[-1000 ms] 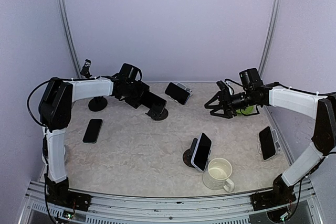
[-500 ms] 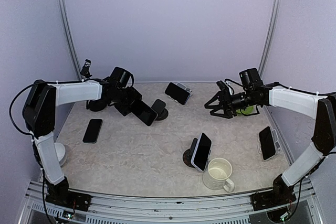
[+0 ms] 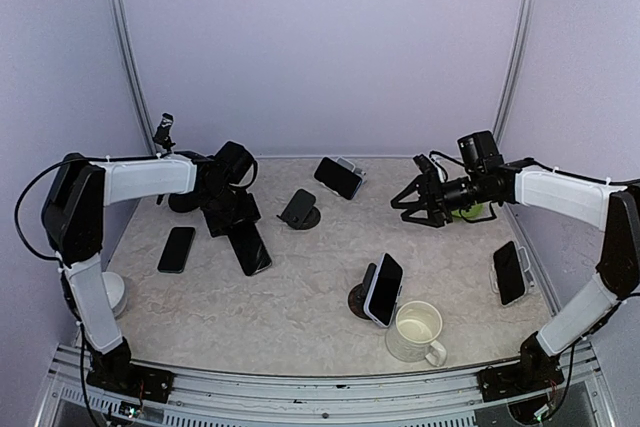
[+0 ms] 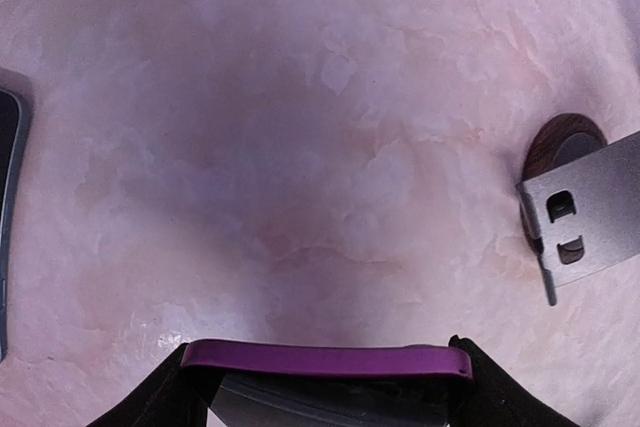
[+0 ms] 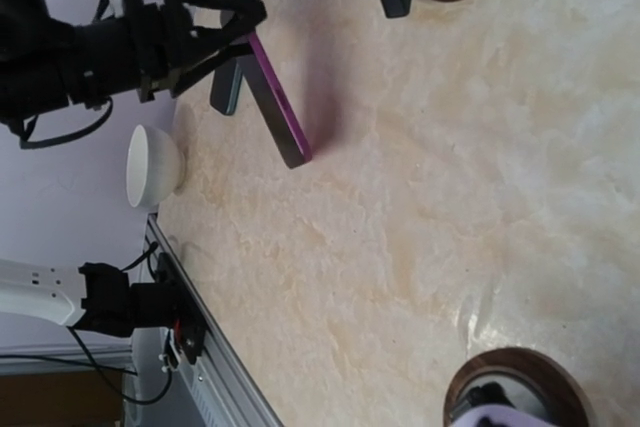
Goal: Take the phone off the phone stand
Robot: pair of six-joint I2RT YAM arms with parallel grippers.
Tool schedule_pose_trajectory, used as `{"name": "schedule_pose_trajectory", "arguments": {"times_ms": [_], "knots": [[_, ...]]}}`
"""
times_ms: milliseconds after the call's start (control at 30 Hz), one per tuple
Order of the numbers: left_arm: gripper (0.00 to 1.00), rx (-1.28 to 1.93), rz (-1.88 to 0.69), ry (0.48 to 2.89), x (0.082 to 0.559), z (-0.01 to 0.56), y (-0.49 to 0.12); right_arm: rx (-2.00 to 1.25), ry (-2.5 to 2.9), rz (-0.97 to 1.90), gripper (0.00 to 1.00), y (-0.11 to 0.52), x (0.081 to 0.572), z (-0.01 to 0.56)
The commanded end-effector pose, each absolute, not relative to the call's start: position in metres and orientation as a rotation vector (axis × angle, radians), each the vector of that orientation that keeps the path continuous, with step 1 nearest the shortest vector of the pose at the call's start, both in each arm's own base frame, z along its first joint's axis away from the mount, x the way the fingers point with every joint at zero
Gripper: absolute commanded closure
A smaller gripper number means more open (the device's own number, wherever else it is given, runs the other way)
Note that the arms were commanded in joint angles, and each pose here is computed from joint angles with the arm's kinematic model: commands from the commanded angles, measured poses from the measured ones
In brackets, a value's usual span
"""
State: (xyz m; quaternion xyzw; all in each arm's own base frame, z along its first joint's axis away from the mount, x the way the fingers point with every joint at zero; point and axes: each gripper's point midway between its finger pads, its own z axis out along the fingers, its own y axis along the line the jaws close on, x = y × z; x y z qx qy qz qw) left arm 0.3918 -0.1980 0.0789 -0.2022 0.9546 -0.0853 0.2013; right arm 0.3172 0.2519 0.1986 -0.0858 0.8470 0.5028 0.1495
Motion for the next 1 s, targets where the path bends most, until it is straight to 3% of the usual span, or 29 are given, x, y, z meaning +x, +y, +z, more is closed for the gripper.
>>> {"name": "schedule_pose_trajectory", "arguments": {"times_ms": [0,433,800,967], "knots": [[0.79,-0.257,0.045,2.729,0.390,0.072,-0.197,-0.266,2.405,1.451,0.33,0.248,0.312,0.207],[0.79,0.035,0.387,2.775,0.398,0.033,-0.174,-0.249,2.419,1.435,0.34,0.245,0.310,0.205],[0.79,0.107,0.366,2.784,0.413,0.025,-0.154,-0.235,2.429,1.429,0.33,0.246,0.315,0.205],[0.76,0.114,0.240,2.814,0.410,0.023,-0.162,-0.233,2.428,1.427,0.33,0.247,0.317,0.206]]}}
